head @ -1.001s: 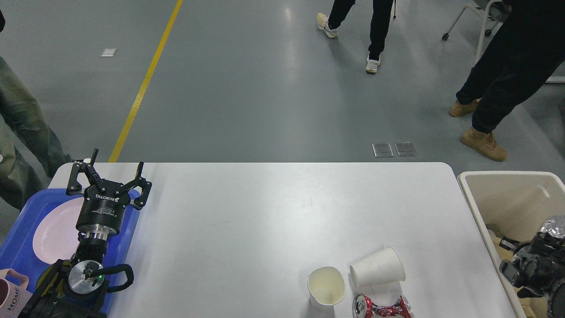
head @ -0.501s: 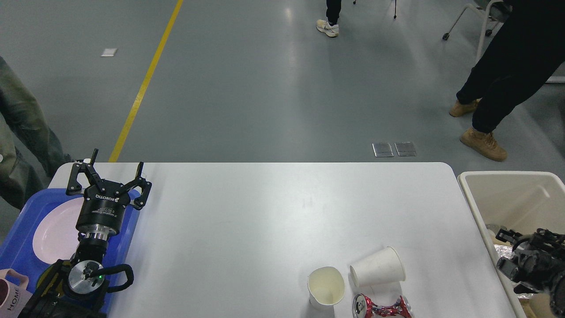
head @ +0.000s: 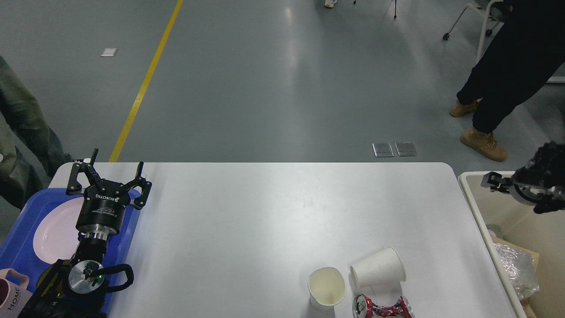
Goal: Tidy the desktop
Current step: 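Hold the right gripper in the bin, then raise it out, then move the right gripper to the white paper cup nearest the robot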
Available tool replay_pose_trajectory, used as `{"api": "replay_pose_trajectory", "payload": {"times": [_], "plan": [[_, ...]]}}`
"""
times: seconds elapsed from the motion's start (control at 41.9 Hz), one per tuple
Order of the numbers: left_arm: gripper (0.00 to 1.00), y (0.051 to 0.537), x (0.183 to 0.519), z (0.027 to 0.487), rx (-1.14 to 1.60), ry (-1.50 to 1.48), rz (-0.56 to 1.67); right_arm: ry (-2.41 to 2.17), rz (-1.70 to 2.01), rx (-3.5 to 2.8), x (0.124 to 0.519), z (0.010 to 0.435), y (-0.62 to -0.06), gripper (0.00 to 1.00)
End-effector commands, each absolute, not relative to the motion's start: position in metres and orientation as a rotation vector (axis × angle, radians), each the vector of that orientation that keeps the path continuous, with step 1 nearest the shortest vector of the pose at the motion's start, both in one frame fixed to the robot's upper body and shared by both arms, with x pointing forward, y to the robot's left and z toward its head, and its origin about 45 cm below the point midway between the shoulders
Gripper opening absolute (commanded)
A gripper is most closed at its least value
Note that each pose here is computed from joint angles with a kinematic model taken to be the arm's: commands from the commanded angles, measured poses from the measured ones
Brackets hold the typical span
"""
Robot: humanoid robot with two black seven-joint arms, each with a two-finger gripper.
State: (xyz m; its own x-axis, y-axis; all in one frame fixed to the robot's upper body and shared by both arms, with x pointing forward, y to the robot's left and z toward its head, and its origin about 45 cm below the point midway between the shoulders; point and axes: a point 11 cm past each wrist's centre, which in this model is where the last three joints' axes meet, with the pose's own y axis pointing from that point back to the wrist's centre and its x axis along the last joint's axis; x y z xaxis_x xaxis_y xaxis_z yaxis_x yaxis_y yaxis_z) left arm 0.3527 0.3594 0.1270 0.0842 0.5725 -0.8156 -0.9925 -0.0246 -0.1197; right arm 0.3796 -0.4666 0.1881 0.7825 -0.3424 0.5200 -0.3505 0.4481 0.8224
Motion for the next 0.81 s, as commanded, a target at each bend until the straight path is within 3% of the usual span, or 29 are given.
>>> {"api": "replay_pose_trajectory", "payload": {"times": [0.0, 0.238, 0.453, 0.596, 0.787], "plan": [[0.97, 0.359, 0.353, 0.127, -0.841, 0.651, 1.401, -0.588, -0.004, 1.240, 0.404, 0.238, -0.416, 1.00], [0.97, 0.359, 0.353, 0.127, -0.841, 0.651, 1.401, -0.327, -0.022, 1.429, 0.402, 0.338, -0.329, 1.00], [0.97, 0.360, 0.352, 0.126, -0.840, 0.652, 1.402, -0.176, 0.084, 1.447, 0.363, 0.386, -0.265, 1.00], [0.97, 0.360, 0.352, 0.126, -0.840, 0.652, 1.402, -0.109, 0.152, 1.425, 0.339, 0.406, -0.235, 1.00], [0.97, 0.360, 0.352, 0.126, -0.840, 0.652, 1.402, -0.052, 0.131, 1.421, 0.320, 0.402, -0.219, 1.00]]}}
